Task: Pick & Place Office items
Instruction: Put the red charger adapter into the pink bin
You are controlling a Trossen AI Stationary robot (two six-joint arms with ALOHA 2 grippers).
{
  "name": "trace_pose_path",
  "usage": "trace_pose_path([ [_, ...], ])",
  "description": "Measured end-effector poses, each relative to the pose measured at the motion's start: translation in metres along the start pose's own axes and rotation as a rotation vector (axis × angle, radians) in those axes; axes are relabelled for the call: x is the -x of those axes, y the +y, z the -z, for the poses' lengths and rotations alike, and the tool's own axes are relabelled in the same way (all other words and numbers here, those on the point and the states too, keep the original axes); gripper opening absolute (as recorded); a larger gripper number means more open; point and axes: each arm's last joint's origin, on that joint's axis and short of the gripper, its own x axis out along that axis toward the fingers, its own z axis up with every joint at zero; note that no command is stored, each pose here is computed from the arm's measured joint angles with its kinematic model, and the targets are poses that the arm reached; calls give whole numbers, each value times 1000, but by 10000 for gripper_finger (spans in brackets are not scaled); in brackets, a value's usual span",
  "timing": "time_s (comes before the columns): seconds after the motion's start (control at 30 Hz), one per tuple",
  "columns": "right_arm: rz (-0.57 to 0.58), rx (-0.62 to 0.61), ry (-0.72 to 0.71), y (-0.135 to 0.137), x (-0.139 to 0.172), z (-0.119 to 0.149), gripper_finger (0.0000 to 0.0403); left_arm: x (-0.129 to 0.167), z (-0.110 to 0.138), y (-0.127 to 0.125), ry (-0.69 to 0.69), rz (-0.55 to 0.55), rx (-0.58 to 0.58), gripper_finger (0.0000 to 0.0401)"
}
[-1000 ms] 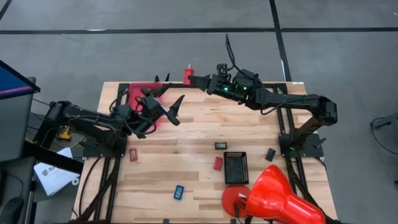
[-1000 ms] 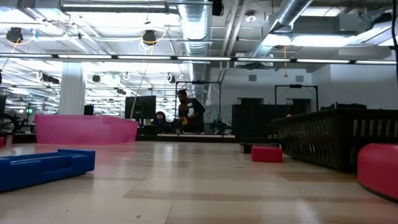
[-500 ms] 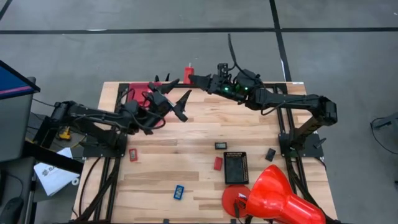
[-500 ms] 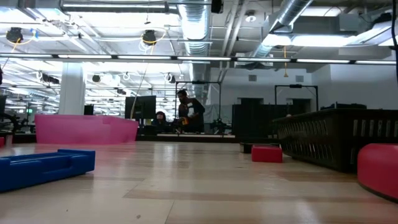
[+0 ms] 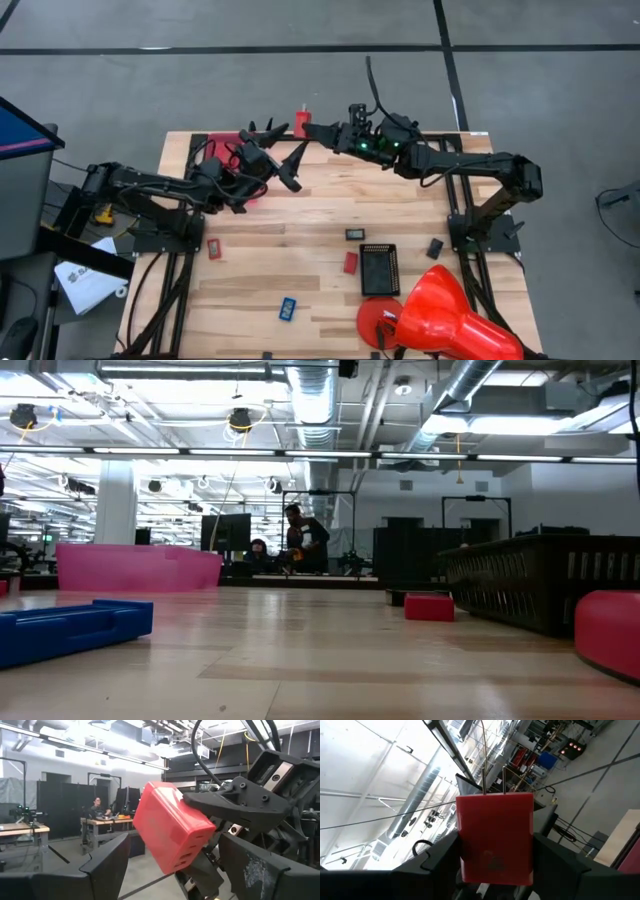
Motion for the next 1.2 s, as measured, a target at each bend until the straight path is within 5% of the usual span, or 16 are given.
trace_pose_path([
  [0.47,-42,-21,-20,-8,-16,8,216,-7,4,-3,18,-51,26,290],
  [0.9,-55,14,7,4,-19,0,216,-8,2,0,18,-51,25,155],
  [1.2,-61,-7,23,4,-18,0,216,-8,2,0,19,-49,-9,153],
])
